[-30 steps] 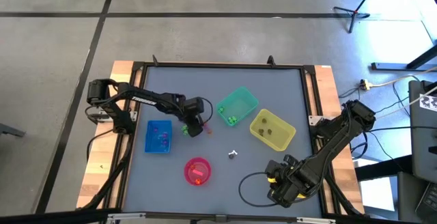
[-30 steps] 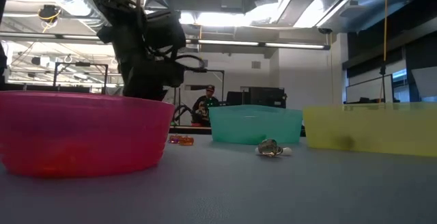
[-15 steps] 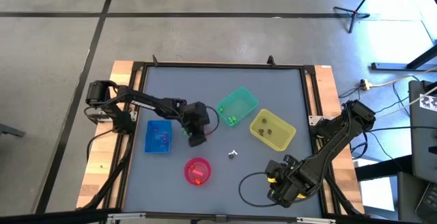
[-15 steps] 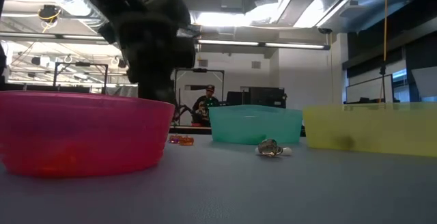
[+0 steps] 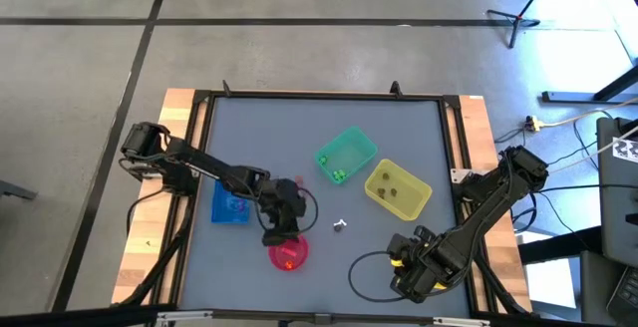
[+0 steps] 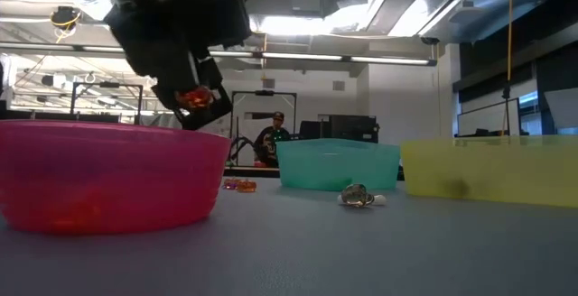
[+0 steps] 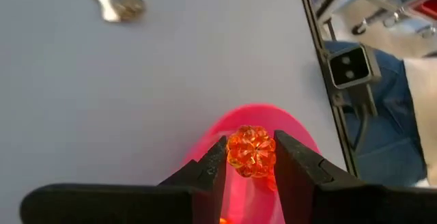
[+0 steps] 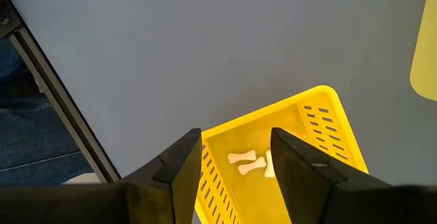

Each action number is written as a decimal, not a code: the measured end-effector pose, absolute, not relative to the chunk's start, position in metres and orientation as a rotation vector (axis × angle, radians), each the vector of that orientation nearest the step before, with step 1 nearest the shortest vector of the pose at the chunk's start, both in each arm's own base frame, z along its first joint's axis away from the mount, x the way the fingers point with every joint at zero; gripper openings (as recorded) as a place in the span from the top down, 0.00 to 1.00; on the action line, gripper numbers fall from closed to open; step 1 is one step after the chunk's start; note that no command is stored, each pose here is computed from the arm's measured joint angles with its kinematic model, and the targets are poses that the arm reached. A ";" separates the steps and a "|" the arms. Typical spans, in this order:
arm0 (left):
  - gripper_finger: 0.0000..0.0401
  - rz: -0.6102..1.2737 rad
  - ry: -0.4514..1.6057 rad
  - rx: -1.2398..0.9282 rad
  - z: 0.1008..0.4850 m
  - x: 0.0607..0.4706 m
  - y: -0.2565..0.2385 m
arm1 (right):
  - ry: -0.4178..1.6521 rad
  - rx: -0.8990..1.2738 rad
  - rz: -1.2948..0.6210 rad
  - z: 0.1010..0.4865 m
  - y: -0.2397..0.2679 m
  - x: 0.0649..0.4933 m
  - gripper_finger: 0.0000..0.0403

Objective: Sort Halloween decoration
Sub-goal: Put the orange pumpkin toy into the pink bowl, then put the violet spider toy into the blue bin

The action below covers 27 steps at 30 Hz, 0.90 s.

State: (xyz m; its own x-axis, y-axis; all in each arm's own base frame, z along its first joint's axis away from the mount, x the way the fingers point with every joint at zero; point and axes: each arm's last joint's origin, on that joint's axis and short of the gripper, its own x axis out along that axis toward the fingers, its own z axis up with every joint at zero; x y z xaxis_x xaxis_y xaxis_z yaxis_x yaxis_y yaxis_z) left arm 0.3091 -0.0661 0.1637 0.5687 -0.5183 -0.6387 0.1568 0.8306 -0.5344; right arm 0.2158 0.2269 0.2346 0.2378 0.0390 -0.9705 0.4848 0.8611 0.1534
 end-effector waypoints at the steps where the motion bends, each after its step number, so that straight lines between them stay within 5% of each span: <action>1: 0.79 -0.420 0.888 -0.447 0.164 0.308 -0.069 | 1.307 0.476 -0.322 0.235 0.227 0.216 0.57; 12: 0.71 -0.535 0.858 -0.258 0.163 0.303 -0.091 | 1.307 0.476 -0.321 0.235 0.227 0.216 0.57; 27: 0.44 -0.463 0.839 -0.181 0.163 0.302 -0.098 | 1.307 0.476 -0.322 0.235 0.227 0.216 0.57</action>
State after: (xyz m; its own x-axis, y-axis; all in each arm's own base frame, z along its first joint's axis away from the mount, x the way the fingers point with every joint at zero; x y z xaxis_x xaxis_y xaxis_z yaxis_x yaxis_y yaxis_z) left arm 0.3015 -0.0978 0.1626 0.5760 -0.4632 -0.6736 0.3228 0.8859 -0.3332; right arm 0.2158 0.2269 0.2346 0.2378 0.0390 -0.9705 0.4849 0.8610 0.1534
